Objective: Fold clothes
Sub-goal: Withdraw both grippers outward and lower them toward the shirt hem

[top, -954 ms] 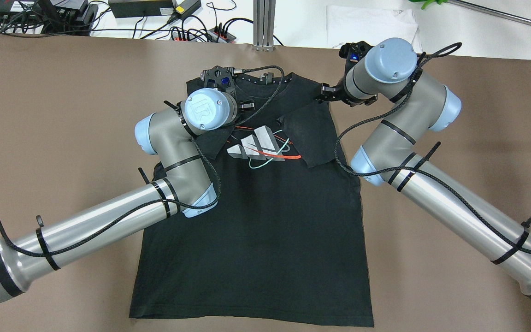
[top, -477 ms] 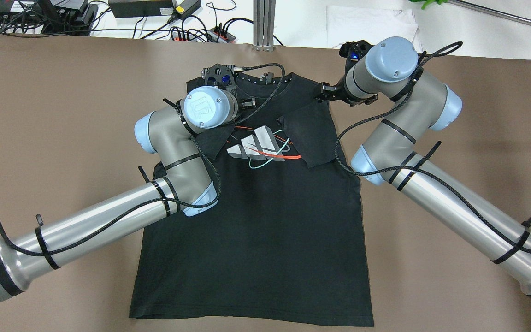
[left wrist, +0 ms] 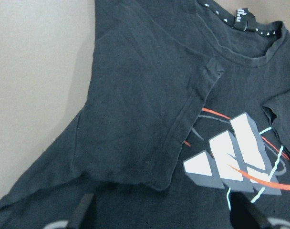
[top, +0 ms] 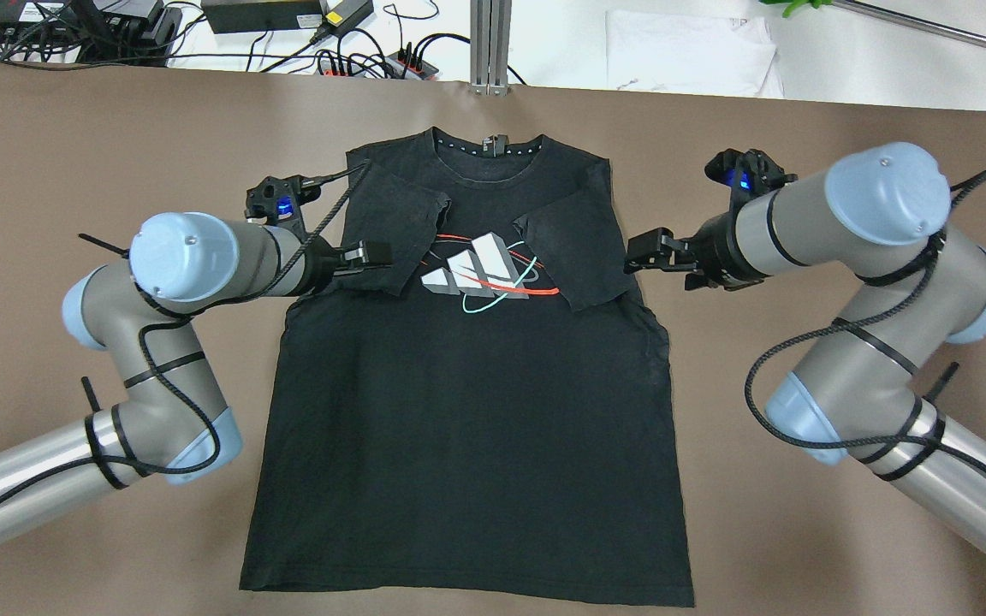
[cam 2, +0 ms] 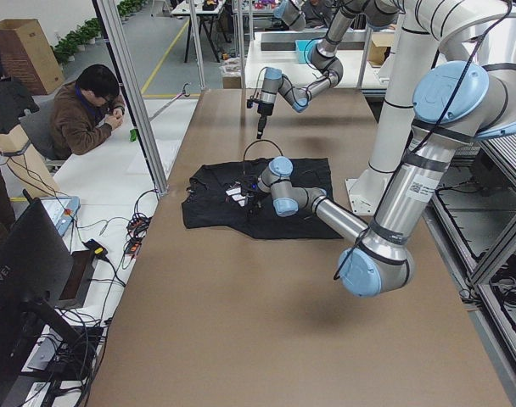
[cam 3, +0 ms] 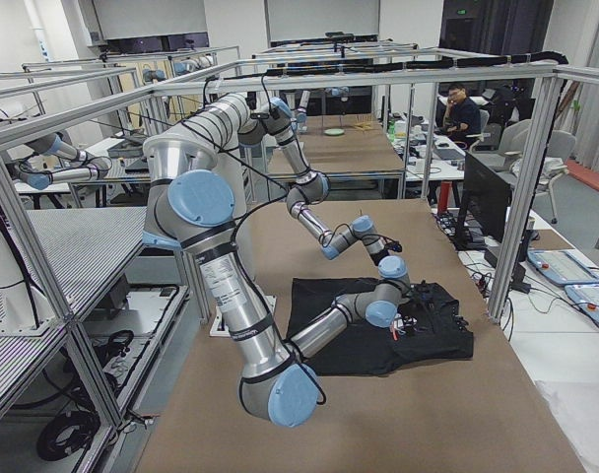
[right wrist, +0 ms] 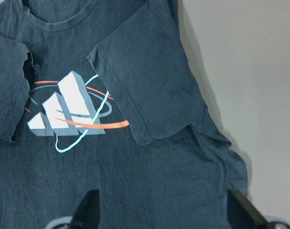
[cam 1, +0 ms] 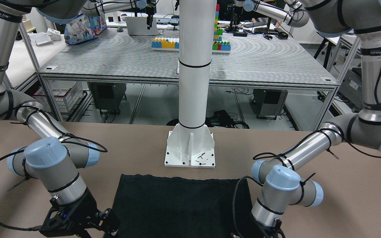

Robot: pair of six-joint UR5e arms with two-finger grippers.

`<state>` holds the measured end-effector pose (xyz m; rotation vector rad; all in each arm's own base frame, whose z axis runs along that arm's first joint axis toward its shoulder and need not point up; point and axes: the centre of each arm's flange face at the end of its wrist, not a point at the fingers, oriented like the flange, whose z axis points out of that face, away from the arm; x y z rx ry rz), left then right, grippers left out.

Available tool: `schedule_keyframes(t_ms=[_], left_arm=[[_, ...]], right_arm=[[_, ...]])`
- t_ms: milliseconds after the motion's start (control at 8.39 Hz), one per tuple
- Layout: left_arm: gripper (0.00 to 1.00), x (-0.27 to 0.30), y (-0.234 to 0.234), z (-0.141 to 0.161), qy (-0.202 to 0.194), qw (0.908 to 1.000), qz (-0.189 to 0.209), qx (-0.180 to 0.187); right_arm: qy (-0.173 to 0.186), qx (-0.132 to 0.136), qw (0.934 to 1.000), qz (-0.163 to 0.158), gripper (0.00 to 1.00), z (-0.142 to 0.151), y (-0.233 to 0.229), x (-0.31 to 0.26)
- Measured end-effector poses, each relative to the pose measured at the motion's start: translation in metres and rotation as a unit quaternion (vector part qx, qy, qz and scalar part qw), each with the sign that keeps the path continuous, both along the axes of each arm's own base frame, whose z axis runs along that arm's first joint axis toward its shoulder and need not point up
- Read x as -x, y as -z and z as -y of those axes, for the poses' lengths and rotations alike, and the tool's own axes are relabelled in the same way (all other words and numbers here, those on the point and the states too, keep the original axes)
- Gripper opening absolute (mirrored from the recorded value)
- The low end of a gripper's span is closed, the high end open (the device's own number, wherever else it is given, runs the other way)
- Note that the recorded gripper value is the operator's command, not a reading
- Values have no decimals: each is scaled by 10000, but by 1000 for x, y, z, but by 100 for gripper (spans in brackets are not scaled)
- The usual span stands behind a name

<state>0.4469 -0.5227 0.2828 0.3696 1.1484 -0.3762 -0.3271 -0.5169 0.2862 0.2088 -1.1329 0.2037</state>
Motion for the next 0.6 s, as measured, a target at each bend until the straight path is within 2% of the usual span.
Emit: schedule_keyframes(t_ms=[358, 596], left_arm=[[100, 61, -42, -61, 65, 9985, -229, 494], [100, 94, -57, -95, 220, 9951, -403, 870]], right_arm=[[342, 175, 9990, 214, 94, -56, -13, -33], [567, 73, 9978, 344, 94, -77, -13, -28]])
